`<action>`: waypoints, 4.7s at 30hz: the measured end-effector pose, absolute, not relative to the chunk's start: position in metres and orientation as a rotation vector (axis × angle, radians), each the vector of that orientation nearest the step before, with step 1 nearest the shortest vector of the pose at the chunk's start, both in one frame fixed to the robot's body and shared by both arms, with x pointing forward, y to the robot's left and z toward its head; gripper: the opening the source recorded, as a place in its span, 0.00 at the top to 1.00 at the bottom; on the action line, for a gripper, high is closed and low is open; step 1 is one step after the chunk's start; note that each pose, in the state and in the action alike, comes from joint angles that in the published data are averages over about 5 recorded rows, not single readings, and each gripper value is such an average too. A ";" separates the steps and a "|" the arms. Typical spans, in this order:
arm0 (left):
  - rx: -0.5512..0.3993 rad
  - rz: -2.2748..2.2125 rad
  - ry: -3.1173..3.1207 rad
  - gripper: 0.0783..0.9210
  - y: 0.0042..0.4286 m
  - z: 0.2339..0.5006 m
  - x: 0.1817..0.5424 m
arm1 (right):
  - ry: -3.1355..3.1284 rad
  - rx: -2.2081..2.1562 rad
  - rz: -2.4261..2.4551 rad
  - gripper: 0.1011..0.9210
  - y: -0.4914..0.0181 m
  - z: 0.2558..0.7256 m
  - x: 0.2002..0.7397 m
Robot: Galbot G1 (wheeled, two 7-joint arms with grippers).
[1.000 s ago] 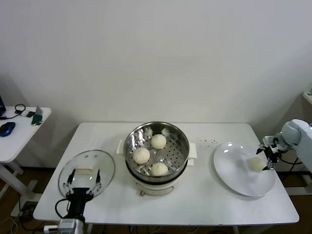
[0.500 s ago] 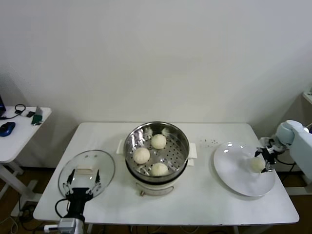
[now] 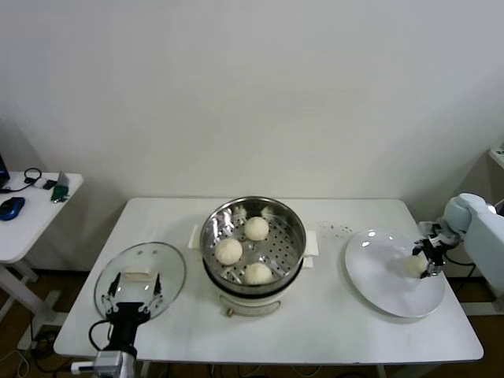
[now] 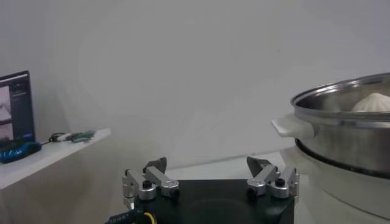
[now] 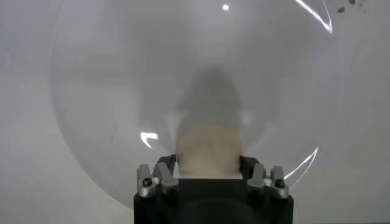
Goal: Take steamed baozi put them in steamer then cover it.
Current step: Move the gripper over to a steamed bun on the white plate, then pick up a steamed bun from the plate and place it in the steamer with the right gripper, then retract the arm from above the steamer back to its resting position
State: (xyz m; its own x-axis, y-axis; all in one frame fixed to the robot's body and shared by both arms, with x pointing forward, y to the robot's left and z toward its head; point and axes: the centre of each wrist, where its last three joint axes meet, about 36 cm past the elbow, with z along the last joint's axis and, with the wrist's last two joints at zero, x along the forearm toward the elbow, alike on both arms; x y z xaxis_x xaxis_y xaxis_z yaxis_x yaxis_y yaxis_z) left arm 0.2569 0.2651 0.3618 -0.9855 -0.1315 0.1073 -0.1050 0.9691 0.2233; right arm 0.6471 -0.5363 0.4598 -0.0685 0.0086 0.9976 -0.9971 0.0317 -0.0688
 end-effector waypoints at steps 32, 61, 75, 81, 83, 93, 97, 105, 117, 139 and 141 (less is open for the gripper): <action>0.079 -0.297 -3.044 0.12 0.248 0.370 0.257 | -1.569 1.283 1.271 0.32 -0.316 0.695 0.713; 0.064 -0.312 -3.073 0.12 0.247 0.374 0.266 | -1.364 1.399 1.192 0.33 -0.124 0.632 0.660; 0.080 -0.329 -3.063 0.12 0.255 0.370 0.266 | -1.289 1.379 1.212 0.32 -0.123 0.604 0.660; 0.079 -0.326 -3.067 0.12 0.254 0.371 0.268 | -1.264 1.378 1.217 0.20 -0.122 0.602 0.660; 0.079 -0.327 -3.067 0.12 0.254 0.371 0.268 | -1.261 1.377 1.216 0.15 -0.122 0.602 0.661; 0.090 -0.334 -3.065 0.12 0.258 0.371 0.267 | -1.281 1.394 1.207 0.12 -0.128 0.619 0.664; 0.091 -0.337 -3.062 0.12 0.261 0.370 0.265 | -1.341 1.420 1.189 0.12 -0.138 0.635 0.665; 0.089 -0.338 -3.066 0.12 0.263 0.373 0.268 | -1.599 1.500 1.153 0.12 -0.176 0.648 0.657; 0.074 -0.345 -3.077 0.12 0.264 0.379 0.267 | -2.183 1.529 1.009 0.12 -0.261 0.614 0.623; 0.033 -0.850 -2.974 0.12 0.273 0.398 0.269 | -2.952 1.154 0.517 0.12 -0.338 0.502 0.531; 0.027 -0.977 -2.919 0.12 0.276 0.398 0.268 | -2.987 1.097 0.470 0.12 -0.339 0.492 0.521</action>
State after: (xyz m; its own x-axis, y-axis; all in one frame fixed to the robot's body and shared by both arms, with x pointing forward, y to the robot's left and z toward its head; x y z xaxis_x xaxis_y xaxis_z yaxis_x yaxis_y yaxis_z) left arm 0.2677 0.2760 0.3981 -0.9978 -0.0368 0.0545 0.0034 0.7986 0.6019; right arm 0.5211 -0.3385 0.4917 -0.7649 -0.6435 0.0297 -0.6215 0.7250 -0.2967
